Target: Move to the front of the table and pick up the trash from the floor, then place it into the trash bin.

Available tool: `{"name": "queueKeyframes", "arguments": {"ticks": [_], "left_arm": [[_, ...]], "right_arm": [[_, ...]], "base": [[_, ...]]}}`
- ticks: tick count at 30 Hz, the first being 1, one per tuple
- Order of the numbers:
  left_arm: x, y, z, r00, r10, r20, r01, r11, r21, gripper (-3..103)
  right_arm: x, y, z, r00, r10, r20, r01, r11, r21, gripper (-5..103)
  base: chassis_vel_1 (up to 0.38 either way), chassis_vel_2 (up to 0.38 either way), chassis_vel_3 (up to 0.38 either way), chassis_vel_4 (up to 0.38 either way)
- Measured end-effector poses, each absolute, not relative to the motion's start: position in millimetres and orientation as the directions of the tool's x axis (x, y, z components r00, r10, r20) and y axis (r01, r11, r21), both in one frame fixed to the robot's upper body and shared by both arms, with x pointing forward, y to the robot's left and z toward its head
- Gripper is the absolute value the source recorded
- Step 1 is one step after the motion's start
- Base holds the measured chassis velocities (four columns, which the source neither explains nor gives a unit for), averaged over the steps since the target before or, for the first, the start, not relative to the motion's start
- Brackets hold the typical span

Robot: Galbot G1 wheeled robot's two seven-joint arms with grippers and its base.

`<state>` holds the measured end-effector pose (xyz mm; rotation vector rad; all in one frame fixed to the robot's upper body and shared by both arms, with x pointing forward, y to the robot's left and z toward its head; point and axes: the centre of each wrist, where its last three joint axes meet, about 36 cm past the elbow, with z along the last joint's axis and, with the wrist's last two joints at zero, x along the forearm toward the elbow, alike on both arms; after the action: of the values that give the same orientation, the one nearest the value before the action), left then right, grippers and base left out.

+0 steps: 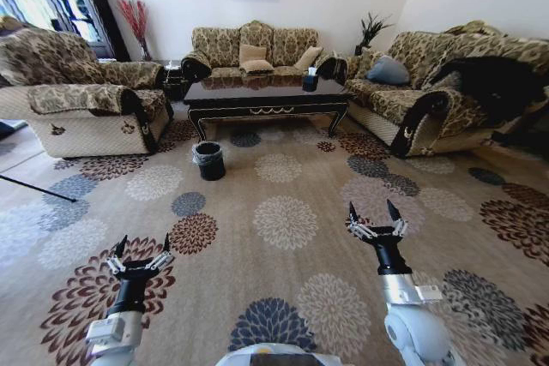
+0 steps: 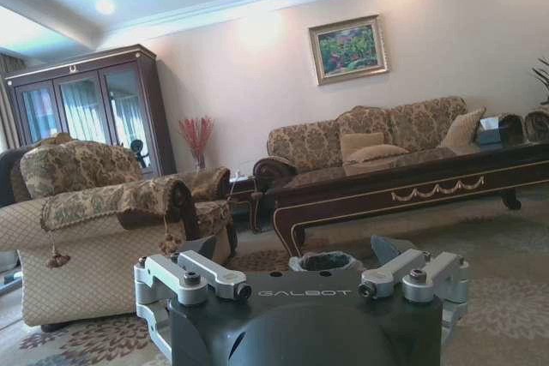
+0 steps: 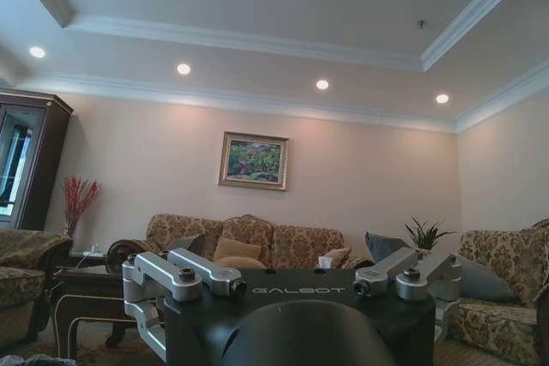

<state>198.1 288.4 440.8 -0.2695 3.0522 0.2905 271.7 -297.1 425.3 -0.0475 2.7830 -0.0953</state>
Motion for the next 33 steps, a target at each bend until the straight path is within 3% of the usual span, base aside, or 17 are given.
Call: {"name": "queueKeyframes", "arguments": {"ticks": [33], "left_arm": [[198.1, 288.4, 440.8, -0.983, -0.167, -0.08, -0.179, 0.967, 0.182, 100]], "right_arm": [[271.8, -297.1, 425.4, -0.937, -0.045, -0.348, -0.021, 0.997, -0.072, 100]], "base": [[0.0, 0.0, 0.0, 0.0]]}}
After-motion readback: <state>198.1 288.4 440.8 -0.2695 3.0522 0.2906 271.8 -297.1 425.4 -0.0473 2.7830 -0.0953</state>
